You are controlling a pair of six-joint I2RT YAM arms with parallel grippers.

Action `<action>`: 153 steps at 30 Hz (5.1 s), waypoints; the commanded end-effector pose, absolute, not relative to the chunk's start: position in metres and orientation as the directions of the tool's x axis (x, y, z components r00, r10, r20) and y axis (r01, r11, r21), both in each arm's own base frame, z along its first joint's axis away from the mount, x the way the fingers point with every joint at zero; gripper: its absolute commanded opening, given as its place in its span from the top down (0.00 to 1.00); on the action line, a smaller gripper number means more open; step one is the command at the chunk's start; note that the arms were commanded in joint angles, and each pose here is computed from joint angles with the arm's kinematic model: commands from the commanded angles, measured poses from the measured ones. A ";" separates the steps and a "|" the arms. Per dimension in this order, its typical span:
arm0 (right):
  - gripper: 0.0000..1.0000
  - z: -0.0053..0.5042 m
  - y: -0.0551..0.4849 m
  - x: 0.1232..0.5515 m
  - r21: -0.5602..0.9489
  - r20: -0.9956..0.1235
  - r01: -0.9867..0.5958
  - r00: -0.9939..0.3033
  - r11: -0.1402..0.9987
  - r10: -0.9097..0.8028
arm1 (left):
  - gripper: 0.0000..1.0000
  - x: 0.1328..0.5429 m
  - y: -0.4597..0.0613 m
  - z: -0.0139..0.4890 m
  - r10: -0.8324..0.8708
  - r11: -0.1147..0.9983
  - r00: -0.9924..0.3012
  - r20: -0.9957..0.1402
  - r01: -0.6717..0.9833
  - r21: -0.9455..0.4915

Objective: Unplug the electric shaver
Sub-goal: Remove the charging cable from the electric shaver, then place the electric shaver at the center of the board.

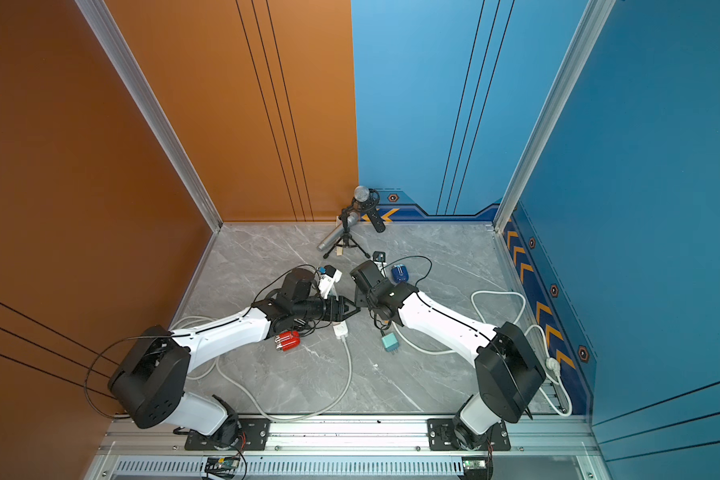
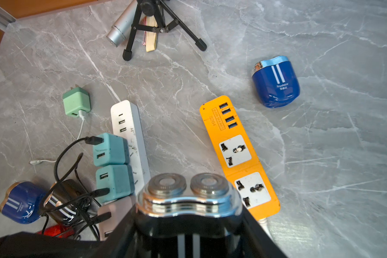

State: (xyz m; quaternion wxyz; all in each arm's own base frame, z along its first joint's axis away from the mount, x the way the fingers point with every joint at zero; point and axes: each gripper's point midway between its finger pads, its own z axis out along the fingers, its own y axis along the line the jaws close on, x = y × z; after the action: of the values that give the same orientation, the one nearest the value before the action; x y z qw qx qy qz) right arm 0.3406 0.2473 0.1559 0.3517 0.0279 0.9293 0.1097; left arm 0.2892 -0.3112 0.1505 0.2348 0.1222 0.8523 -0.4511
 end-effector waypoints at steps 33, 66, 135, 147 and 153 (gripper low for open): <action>0.47 0.206 0.205 0.329 0.468 -0.652 0.016 -0.669 0.884 0.357 | 0.45 0.263 -0.379 0.174 -0.084 0.483 -0.738 -0.670 0.558 -0.675; 0.49 0.199 0.197 0.315 0.587 -0.561 0.123 -0.651 0.800 0.511 | 0.70 0.274 -0.409 0.167 -0.086 0.406 -0.754 -0.651 0.570 -0.714; 0.42 0.040 0.069 0.502 -0.072 -0.323 -0.077 -0.942 0.994 -0.096 | 0.91 0.274 -0.387 0.138 -0.085 0.471 -0.800 -0.594 0.493 -0.732; 0.13 0.052 0.056 0.497 -0.115 -0.319 -0.063 -0.943 0.991 -0.097 | 0.82 0.272 -0.390 0.128 -0.058 0.496 -0.810 -0.584 0.484 -0.721; 0.00 0.117 0.050 0.471 -0.120 -0.399 -0.053 -0.912 0.991 -0.097 | 0.70 0.271 -0.388 0.125 -0.049 0.508 -0.811 -0.583 0.483 -0.714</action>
State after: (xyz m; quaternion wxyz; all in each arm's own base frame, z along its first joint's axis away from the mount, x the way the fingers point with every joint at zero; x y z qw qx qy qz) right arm 0.4888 0.0607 0.0560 0.1706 -0.0426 0.9836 -0.0408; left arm 0.2703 -0.3837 0.1205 0.2733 0.1259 0.8226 -0.4825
